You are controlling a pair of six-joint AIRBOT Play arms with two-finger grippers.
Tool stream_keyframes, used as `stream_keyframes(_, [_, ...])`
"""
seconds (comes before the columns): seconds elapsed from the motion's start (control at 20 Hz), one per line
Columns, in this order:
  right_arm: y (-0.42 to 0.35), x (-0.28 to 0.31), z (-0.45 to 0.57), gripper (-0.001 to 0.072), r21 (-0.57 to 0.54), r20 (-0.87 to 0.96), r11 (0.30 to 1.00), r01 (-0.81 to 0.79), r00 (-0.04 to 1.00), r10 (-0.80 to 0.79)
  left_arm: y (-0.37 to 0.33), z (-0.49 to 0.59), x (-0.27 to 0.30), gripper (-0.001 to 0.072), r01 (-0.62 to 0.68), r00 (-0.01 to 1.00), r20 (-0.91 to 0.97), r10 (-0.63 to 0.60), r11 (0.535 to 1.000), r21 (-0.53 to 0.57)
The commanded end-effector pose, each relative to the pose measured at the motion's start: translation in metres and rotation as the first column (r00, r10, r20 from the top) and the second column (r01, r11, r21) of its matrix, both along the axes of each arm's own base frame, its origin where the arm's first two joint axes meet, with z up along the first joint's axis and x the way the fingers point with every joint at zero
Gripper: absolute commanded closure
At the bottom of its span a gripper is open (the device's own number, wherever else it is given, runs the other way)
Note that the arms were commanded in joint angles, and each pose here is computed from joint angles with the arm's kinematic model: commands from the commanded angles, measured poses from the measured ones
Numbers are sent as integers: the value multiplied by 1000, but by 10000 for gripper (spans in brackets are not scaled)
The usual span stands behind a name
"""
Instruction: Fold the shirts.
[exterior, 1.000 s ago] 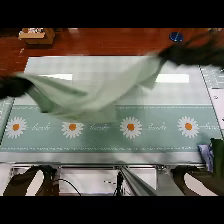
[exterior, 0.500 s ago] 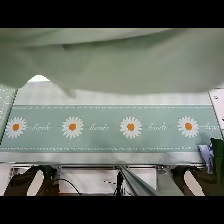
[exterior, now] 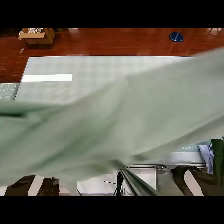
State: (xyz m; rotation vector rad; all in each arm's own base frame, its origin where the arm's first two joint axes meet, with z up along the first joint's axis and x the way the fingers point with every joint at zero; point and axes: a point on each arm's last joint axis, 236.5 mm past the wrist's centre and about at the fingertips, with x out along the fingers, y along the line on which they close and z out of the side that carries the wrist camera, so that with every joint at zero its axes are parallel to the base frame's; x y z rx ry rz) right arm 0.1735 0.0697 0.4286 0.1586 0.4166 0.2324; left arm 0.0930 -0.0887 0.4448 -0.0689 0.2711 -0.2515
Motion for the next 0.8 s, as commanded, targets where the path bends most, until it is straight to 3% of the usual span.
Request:
stream_keyframes(0.0, [-15, -2, -41, 686, -66, -183, 998, 9, 983, -21, 4, -41, 10, 679, -4, 981, -192, -2, 1000, -29])
stream_keyframes(0.15, [-25, 29, -103, 686, -57, -380, 998, -33, 925, 9, 12, -103, 46, 679, 22, 917, -398, -33, 999, -33])
stream_keyframes(0.25, [-36, 44, -173, 686, -40, -570, 998, -50, 821, 18, 16, -165, 67, 679, 52, 824, -563, -70, 998, -47])
stream_keyframes(0.4, [-30, 73, -259, 686, 90, -736, 994, -65, 668, 110, 16, -264, 92, 679, 59, 644, -751, -143, 989, -138])
stream_keyframes(0.5, [-35, 105, -297, 686, 135, -782, 990, -33, 611, 127, 13, -315, 111, 679, 36, 579, -795, -180, 980, -196])
stream_keyframes(0.65, [-32, 184, -325, 686, 236, -723, 972, 6, 670, 171, 20, -356, 167, 678, 12, 610, -774, -168, 979, -203])
stream_keyframes(0.75, [-24, 243, -324, 686, 359, -627, 931, 59, 755, 194, 17, -358, 216, 678, 28, 689, -701, -182, 974, -225])
